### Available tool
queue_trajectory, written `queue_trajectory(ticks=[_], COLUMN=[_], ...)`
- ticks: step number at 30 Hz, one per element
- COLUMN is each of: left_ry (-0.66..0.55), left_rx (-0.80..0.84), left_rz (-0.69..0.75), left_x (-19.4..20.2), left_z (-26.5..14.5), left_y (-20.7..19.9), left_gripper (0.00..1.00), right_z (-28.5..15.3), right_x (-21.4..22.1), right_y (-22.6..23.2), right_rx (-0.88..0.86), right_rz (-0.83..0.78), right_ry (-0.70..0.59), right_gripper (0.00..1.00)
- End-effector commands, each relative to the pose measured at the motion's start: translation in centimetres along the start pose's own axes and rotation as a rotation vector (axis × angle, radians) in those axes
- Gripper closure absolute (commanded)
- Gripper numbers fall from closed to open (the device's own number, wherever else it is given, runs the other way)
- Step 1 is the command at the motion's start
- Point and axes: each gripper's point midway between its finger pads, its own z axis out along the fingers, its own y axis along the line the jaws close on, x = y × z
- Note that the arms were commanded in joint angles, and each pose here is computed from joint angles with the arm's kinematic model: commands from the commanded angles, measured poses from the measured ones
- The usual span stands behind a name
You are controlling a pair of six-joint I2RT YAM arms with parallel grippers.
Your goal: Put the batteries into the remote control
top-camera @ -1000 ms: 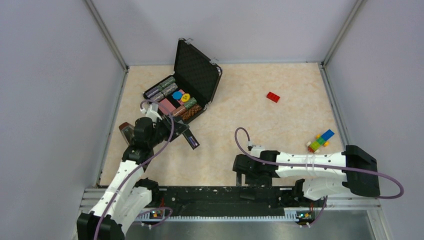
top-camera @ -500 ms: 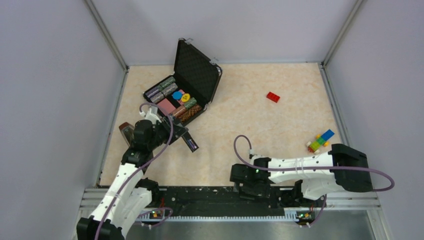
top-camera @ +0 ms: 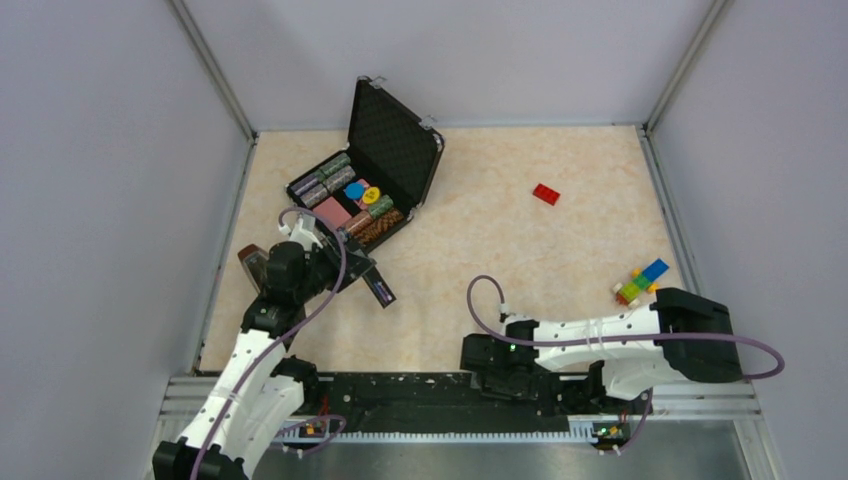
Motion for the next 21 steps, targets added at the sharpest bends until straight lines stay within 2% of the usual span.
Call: queue_trajectory(ticks=[1,5,9,17,21], left_ry=[-0.028,-0.022,-0.009,0.007,-0.014], left_rx=[0.033,0.028,0.035,0.017,-0.029], left_rz=[0.037,0.03,0.028,0.073,0.104], left_x=[-0.6,-0.4,-0.1,-0.1,-0.9], left_z=[-0.4,-0.4,-0.4,-0.5,-0.7], left_y=[-0.9,-0.7,-0.7,-0.6,-0.3], left_gripper=[1.0,1.0,1.0,1.0,1.0], right_z=[1.3,1.2,0.8,-4.1,-4.9], right_x=[-0.2,-0.5,-0.8,-3.4,-6.3], right_y=[1.6,2.3,3.2,6.4,7.5], right_rx=[-0.103,-0.116,-0.121,-0.194,-0.19], right_rz=[0.013,-0.041,-0.113,-0.298,-0.566], right_ry=[-0.041,-0.058,-0.079,-0.22,-0.354], right_gripper=[0.32,0.44,0.49,0.48,0.42])
